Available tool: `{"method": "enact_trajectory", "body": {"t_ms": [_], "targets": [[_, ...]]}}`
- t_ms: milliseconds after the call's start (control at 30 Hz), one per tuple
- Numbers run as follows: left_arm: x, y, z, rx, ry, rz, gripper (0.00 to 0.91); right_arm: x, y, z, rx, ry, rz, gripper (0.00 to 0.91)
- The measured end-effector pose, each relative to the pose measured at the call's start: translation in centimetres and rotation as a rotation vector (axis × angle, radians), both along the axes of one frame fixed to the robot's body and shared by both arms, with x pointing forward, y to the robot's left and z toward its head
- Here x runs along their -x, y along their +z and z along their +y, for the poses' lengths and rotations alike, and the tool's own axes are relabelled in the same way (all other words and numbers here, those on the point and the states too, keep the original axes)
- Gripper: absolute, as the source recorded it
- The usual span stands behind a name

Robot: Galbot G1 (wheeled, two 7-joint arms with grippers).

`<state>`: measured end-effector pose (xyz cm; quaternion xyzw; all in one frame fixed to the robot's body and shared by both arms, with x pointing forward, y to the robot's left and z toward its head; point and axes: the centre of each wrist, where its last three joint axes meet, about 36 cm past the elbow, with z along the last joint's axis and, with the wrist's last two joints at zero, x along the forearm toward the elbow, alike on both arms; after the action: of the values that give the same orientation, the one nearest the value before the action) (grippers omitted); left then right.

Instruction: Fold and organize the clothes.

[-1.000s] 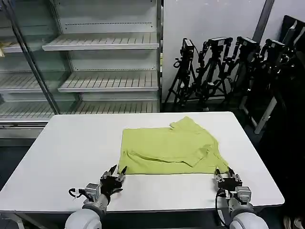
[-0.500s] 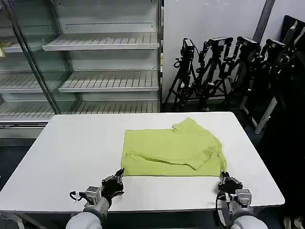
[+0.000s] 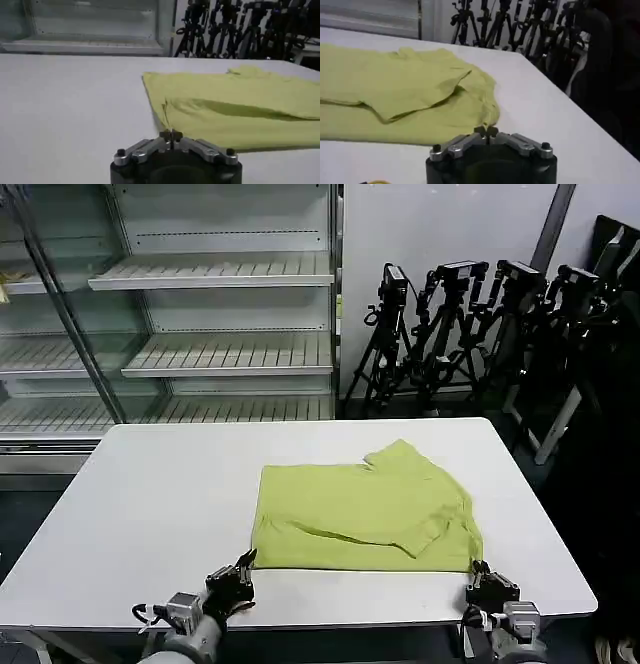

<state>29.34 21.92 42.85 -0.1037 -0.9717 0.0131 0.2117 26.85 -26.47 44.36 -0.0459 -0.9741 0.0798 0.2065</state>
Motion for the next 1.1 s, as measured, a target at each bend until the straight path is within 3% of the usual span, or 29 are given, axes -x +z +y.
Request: {"method": "enact_trajectory", "body": {"t_ms": [267, 300, 333, 367, 400, 433, 467, 667, 1100], "targets": [[2.9, 1.2, -0.1, -0.008, -0.012, 0.012, 0.04, 2.5, 1.3, 0.6, 0.016, 0.012, 0.028, 0.0], [3.2, 1.4, -0.1, -0.009, -0.014, 0.014, 0.04, 2.7, 1.3, 0.7, 0.018, 0.013, 0.032, 0.04], [3.5, 1.4, -0.2, -0.01, -0.016, 0.017, 0.04, 2.8, 1.5, 0.7, 0.022, 0.011, 0.036, 0.282], [3.7, 1.5, -0.2, -0.012, -0.018, 0.02, 0.101, 3.0, 1.6, 0.7, 0.025, 0.01, 0.037, 0.907], [4.0, 1.6, -0.2, -0.015, -0.022, 0.021, 0.302, 3.1, 1.8, 0.8, 0.028, 0.008, 0.039, 0.907], [4.2, 1.7, -0.2, -0.019, -0.023, 0.021, 0.846, 3.3, 1.9, 0.8, 0.029, 0.005, 0.039, 0.907], [4.3, 1.8, -0.2, -0.022, -0.025, 0.021, 0.907, 3.5, 2.1, 0.8, 0.032, 0.001, 0.039, 0.907], [5.0, 2.9, -0.1, -0.046, -0.02, 0.006, 0.907, 4.2, 3.3, 0.8, 0.051, -0.006, 0.01, 0.907], [4.1, 5.5, 1.4, -0.089, -0.005, -0.093, 0.907, 3.4, 6.5, 0.2, 0.071, 0.002, -0.146, 0.907]]}}
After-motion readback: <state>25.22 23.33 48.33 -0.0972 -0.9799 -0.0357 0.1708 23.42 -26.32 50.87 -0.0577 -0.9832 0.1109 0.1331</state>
